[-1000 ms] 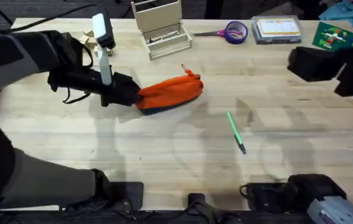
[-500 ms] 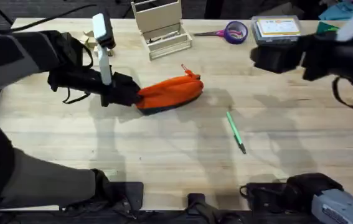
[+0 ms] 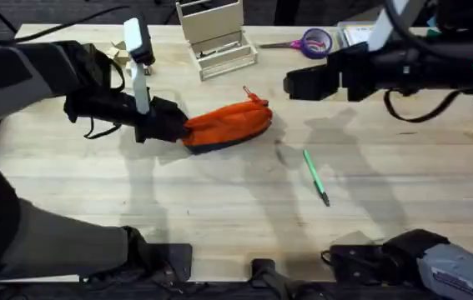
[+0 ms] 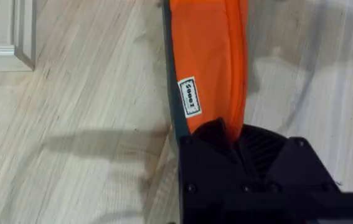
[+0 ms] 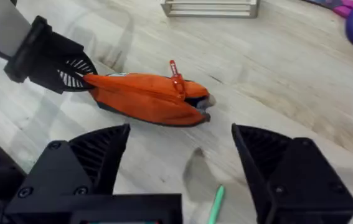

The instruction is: Unzip the bag, pick up the pens from the table one at a time and place them inside, then zip the bag closed.

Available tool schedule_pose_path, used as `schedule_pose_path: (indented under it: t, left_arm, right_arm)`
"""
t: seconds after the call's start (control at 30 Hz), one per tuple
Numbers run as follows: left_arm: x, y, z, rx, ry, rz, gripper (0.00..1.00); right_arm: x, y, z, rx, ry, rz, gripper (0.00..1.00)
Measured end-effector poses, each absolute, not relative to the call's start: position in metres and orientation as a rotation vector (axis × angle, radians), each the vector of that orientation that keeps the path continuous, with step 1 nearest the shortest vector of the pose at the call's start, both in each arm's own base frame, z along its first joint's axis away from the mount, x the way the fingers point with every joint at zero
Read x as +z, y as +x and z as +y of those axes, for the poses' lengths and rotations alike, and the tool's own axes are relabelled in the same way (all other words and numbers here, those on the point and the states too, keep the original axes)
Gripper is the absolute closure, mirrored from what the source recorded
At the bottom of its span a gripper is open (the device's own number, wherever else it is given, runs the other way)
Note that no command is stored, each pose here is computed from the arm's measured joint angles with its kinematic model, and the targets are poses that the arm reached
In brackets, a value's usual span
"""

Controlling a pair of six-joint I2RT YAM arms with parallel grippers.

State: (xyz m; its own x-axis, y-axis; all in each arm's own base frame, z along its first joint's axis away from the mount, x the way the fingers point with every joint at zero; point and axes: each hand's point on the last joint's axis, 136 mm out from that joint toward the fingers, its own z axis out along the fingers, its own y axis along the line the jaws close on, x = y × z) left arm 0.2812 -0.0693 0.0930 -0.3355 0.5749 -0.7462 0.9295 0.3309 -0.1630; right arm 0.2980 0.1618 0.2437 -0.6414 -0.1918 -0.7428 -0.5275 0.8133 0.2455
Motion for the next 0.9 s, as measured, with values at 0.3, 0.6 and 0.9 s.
schedule_pose_path:
  t: [0.3,0.6,0.9]
  left_arm:
    - [0.093,0.282,-0.0691,-0.792,1.317,2.019,0.957]
    - [0.0929,0.2826,-0.069,-0.789,1.318,2.017,0.957]
    - [0.0929,0.2833,-0.0688,-0.785,1.319,2.015,0.957]
  right_arm:
    - [0.2379,0.3009,0.1663,0.592,-0.526,2.267,0.004]
    - [0.2405,0.3029,0.1675,0.646,-0.416,2.288,0.004]
    - [0.2398,0.3038,0.1678,0.661,-0.382,2.299,0.004]
